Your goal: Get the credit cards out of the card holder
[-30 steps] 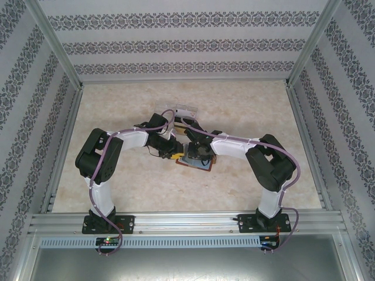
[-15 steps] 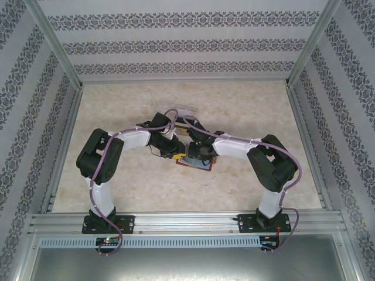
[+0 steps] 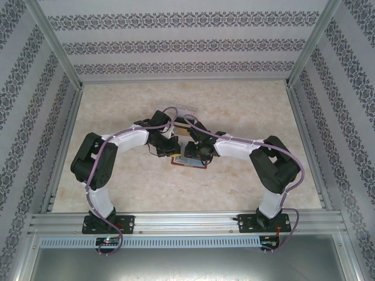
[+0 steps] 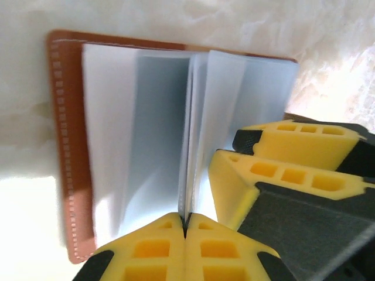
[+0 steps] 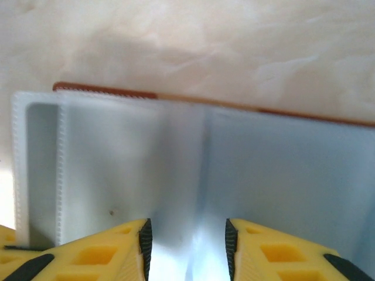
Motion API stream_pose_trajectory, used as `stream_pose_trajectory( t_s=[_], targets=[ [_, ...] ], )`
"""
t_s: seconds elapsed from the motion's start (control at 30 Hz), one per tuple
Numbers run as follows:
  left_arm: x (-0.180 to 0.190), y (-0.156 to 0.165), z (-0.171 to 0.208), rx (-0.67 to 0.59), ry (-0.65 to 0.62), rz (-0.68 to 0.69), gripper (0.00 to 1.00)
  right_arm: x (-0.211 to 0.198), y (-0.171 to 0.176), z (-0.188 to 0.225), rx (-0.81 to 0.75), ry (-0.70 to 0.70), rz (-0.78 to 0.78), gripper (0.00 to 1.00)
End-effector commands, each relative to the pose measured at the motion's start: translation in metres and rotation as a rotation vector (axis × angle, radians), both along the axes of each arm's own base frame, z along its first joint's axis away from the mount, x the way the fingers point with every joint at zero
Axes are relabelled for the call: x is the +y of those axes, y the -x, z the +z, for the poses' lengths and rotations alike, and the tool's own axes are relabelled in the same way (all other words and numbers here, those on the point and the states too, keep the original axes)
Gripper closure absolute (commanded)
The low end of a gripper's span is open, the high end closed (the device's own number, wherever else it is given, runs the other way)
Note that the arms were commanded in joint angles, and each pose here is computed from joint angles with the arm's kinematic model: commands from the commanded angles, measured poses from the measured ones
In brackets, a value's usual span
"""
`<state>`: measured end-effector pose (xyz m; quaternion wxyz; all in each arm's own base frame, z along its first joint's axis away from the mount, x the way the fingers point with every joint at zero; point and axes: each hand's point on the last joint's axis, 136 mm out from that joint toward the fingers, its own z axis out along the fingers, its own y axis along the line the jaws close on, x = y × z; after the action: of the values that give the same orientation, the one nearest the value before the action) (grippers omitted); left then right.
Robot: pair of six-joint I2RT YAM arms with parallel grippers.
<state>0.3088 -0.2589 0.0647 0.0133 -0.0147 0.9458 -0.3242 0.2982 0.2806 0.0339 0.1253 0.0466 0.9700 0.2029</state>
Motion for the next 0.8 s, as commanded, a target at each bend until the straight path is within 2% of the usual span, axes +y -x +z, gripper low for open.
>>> stream_pose_trajectory(
  t_s=[0.0, 0.07, 0.27, 0.37, 0.6, 0.77],
  targets=[
    [0.014, 0.010, 0.005, -0.013, -0.060, -0.004, 1.00, 0.012, 0.002, 0.026, -0.050, -0.069, 0.037, 0.56],
    [0.013, 0.012, 0.009, -0.020, -0.045, -0.011, 0.99, 0.006, 0.001, 0.033, -0.074, -0.070, 0.018, 0.53],
    [-0.010, 0.008, 0.030, -0.048, 0.092, -0.053, 0.76, -0.017, -0.002, 0.046, -0.137, -0.063, -0.057, 0.49],
    [-0.021, 0.007, 0.035, -0.046, 0.146, -0.070, 0.70, -0.026, -0.002, 0.048, -0.151, -0.056, -0.082, 0.49],
    [-0.042, 0.010, 0.030, -0.015, 0.197, -0.106, 0.63, -0.037, -0.002, 0.052, -0.170, -0.050, -0.118, 0.49],
    [-0.050, 0.011, 0.026, -0.019, 0.164, -0.121, 0.61, -0.046, -0.001, 0.056, -0.185, -0.043, -0.140, 0.49]
  ],
)
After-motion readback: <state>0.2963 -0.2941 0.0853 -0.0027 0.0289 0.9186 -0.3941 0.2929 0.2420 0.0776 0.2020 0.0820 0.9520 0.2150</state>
